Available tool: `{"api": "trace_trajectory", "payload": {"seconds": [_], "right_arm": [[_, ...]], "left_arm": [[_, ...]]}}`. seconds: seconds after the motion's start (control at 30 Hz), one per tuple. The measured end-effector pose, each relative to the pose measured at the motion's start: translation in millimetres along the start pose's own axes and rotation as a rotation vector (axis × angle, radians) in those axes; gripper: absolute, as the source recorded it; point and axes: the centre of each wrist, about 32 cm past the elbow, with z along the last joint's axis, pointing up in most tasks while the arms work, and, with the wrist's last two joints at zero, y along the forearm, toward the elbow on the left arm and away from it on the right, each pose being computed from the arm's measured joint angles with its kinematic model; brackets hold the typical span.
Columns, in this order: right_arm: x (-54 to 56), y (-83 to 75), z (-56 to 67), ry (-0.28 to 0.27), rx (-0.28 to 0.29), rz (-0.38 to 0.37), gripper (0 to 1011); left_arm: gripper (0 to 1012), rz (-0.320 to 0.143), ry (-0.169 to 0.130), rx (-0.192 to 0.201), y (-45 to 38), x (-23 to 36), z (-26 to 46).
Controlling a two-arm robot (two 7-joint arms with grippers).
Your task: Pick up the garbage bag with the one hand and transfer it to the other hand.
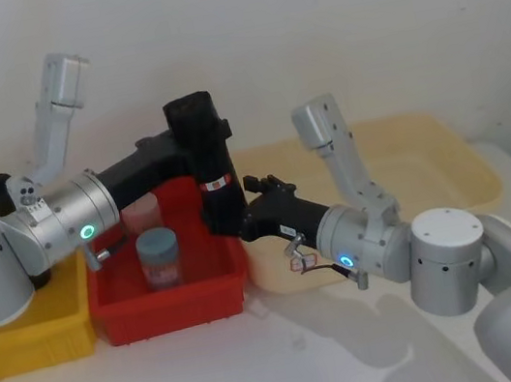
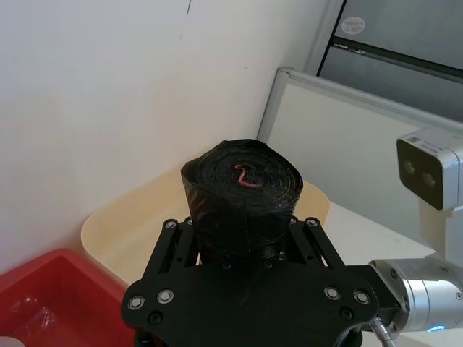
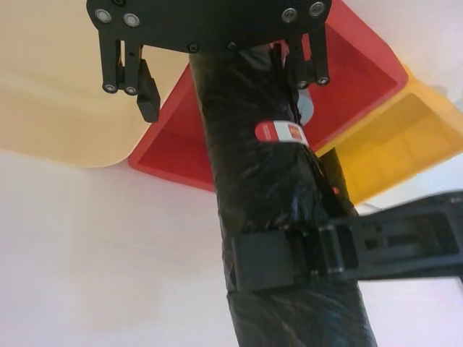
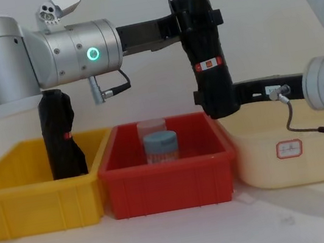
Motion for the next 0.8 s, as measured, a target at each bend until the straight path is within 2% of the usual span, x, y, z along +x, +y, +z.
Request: {"api": "trace_trajectory", "payload": {"seconds": [0.3,0.4,0.47,0.8], "right_arm": [[-3.4,5.8,4.6,0.019,0.009,0.008,1000],[-4.3,6.8,5.8,0.023,0.012,0.011,962],[-4.9,7.5,6.4,0.026,0.014,0.013,931],[-6.4,9.1,8.0,0.035,0.018,0.02,642]], "left_arm": [[446,0.002,0.006,0.02,-1.7,2.0,-2.3],[446,0.003,0.007,0.024,-2.0,2.3,-2.8],[446,0.004,0.008,0.028,-2.3,2.8,-3.5],[446,0.005,0.008,0.034,-3.1,3.4,-3.8]]}}
